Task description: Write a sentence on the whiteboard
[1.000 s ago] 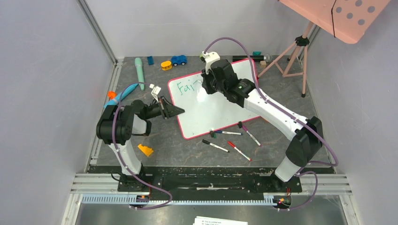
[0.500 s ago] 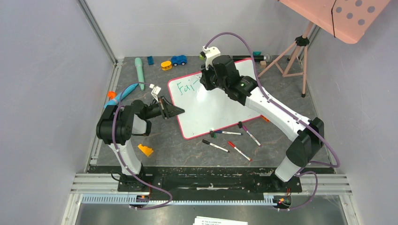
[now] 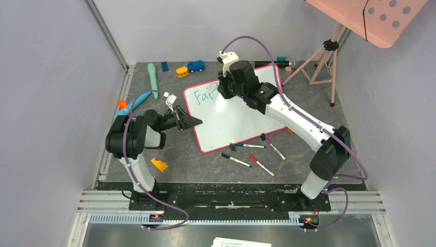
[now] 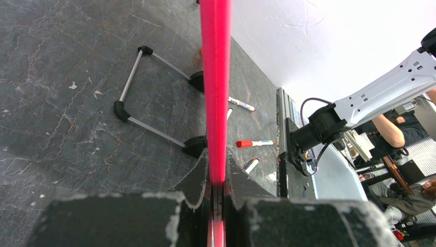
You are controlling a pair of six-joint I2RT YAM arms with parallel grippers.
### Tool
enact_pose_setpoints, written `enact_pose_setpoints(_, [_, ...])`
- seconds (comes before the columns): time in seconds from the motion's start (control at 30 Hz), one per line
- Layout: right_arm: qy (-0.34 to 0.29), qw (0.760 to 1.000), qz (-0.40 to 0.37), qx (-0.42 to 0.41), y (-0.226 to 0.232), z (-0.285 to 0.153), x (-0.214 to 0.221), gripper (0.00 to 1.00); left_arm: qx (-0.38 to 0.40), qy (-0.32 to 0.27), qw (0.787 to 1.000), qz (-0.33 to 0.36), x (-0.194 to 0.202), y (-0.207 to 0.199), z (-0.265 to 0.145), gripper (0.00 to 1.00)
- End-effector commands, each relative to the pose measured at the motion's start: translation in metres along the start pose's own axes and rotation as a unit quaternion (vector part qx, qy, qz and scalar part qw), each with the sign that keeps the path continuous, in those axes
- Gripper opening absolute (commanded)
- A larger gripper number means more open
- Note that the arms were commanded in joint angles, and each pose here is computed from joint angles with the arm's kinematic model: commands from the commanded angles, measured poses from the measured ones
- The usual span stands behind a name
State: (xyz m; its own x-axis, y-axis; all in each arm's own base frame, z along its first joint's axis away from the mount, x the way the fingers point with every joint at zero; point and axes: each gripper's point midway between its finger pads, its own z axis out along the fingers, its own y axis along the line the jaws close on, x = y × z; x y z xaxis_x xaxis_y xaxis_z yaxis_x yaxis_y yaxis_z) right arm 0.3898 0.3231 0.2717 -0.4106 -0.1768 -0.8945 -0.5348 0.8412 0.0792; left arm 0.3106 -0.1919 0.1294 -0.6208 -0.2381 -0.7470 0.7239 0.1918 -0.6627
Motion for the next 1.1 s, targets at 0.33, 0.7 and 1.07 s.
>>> enact_pose_setpoints(0.33, [0.012, 1.000, 0.001, 0.013, -0.009, -0.006, 0.021, 0.00, 0.050, 0.038, 0.996, 0.059, 0.013, -0.020, 0.000, 0.02])
enact_pose_setpoints(0.7, [0.028, 1.000, 0.012, 0.006, -0.009, -0.017, 0.046, 0.00, 0.051, 0.039, 0.996, 0.059, 0.013, -0.020, 0.001, 0.02])
enact_pose_setpoints(1.07, [0.019, 0.999, 0.006, 0.027, -0.016, -0.018, 0.034, 0.00, 0.051, 0.039, 0.996, 0.060, 0.013, -0.020, 0.001, 0.02])
